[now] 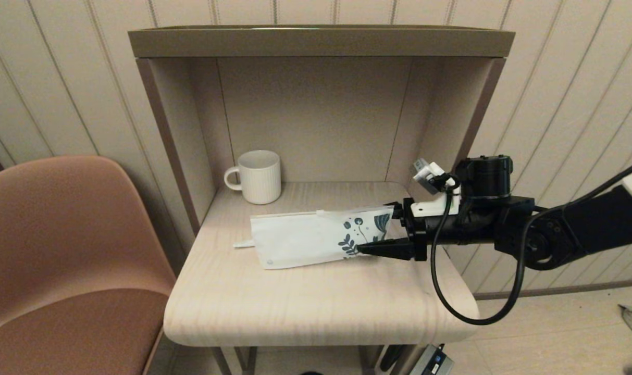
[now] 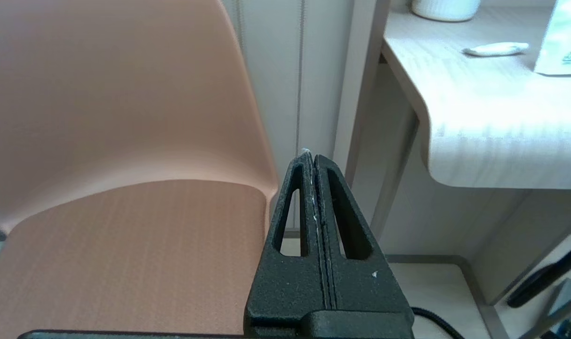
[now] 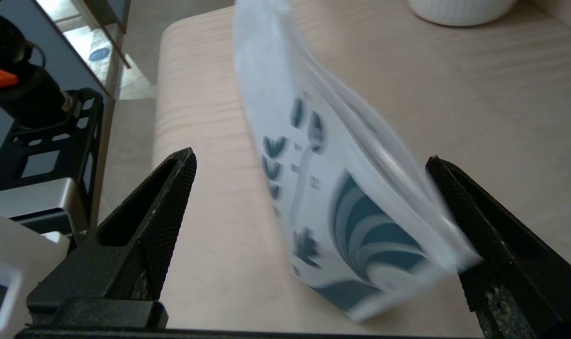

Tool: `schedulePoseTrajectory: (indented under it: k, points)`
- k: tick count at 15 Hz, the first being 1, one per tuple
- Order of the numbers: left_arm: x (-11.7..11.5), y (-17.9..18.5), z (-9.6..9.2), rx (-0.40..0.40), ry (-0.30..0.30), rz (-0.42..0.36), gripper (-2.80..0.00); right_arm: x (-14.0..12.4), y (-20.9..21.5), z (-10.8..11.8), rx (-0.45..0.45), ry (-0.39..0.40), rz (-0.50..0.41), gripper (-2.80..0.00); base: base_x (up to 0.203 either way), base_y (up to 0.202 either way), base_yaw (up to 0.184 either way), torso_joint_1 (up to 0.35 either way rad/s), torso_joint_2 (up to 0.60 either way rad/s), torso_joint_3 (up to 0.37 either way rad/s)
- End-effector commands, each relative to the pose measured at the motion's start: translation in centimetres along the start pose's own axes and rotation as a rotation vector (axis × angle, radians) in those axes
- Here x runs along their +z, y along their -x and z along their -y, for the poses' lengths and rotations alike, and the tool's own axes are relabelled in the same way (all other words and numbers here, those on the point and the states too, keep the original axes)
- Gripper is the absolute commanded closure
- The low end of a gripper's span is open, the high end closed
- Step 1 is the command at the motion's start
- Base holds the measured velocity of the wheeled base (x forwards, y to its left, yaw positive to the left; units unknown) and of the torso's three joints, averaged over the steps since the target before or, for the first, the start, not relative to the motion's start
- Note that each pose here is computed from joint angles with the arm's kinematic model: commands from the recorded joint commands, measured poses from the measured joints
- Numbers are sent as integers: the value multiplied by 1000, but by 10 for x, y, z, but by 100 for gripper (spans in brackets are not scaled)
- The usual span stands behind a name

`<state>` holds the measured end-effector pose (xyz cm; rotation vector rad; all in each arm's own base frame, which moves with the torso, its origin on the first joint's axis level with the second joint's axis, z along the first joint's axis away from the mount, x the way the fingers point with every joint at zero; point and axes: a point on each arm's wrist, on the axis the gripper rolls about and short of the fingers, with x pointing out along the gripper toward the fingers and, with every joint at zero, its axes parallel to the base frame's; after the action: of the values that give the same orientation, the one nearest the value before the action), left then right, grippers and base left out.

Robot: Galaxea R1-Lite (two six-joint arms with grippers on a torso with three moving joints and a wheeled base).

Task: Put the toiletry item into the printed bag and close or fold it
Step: Pick up the storage bag

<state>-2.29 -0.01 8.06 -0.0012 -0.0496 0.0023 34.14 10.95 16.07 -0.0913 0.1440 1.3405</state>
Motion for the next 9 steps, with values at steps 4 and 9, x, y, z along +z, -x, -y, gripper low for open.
schedulePoseTrajectory:
  k: [4,9]
  points:
    - [0,0,0,1,0,3,0,-1,-1,2,4,4,2,-169,0,0,0,0,0,0]
    - [0,0,0,1,0,1,0,1,3,4,-8,16,9,0,0,0,0,0,0,0]
